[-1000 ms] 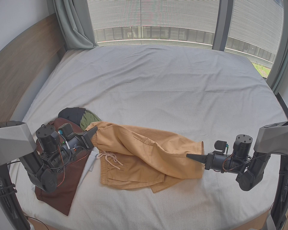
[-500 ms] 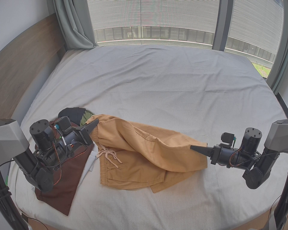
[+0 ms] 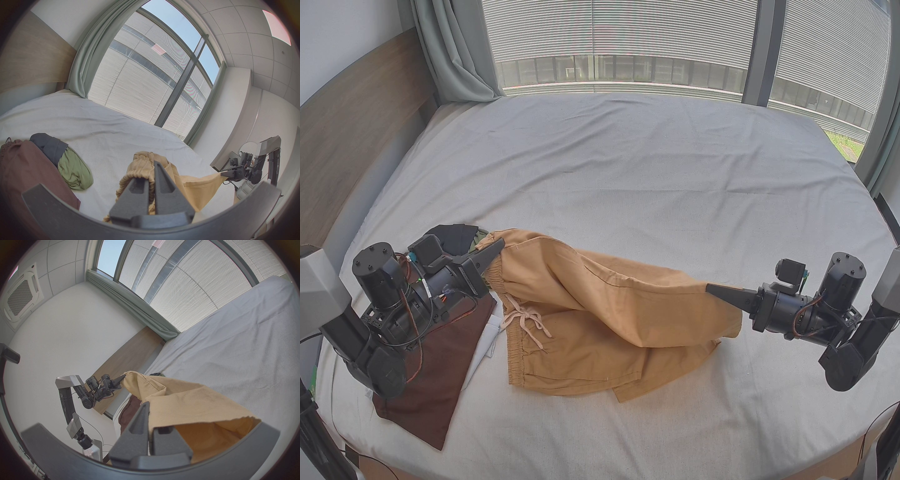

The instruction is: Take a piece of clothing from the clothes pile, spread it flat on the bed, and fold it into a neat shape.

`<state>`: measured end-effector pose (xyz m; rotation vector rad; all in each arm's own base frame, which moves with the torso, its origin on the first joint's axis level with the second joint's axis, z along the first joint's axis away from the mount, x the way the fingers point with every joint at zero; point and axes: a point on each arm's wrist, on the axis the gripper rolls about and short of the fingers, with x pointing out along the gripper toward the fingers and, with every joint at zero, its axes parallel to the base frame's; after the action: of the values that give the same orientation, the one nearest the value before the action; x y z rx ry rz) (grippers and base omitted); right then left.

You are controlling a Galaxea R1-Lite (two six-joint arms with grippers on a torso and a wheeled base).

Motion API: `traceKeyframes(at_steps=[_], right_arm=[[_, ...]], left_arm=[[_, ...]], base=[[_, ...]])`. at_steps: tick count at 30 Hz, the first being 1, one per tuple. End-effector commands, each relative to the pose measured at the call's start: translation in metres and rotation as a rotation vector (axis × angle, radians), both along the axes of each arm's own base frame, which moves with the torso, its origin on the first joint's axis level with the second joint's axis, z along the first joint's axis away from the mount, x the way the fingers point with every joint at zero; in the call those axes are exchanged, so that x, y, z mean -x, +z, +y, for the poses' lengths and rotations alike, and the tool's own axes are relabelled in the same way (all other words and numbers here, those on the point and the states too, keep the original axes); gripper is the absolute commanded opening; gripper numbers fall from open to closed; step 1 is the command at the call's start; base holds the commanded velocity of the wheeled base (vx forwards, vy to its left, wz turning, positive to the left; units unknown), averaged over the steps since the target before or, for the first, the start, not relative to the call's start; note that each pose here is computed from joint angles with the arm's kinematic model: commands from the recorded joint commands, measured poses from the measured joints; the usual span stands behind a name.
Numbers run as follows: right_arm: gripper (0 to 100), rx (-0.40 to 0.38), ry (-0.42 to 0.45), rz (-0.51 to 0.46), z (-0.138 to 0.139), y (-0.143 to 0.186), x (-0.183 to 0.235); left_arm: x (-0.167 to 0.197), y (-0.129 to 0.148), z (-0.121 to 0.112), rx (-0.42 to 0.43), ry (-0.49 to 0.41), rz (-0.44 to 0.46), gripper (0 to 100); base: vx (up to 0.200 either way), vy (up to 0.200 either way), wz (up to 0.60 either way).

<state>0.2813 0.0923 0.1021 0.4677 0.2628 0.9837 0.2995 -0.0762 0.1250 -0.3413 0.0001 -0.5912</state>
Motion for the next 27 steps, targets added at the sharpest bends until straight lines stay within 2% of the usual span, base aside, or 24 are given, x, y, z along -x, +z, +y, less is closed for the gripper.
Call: traceKeyframes(at_steps=[1, 21, 27], right_arm=[[0, -0.006, 0.000, -0.023, -0.001, 0.007, 0.002], [0, -0.020, -0.003, -0.069, -0.002, 0.020, 0.006], [0, -0.030, -0.038, -0.097, -0.004, 0.028, 0.005]], left_arm=[[0.000, 0.003, 0.001, 0.003, 0.003, -0.011, 0], [0.001, 0.005, 0.005, -0.003, 0.000, -0.022, 0], [-0.003, 0.002, 0.021, -0.067, -0.019, -0.049, 0]], base=[[0.000, 0.000, 0.00], [0.000, 0.000, 0.00], [0.000, 0.000, 0.00]])
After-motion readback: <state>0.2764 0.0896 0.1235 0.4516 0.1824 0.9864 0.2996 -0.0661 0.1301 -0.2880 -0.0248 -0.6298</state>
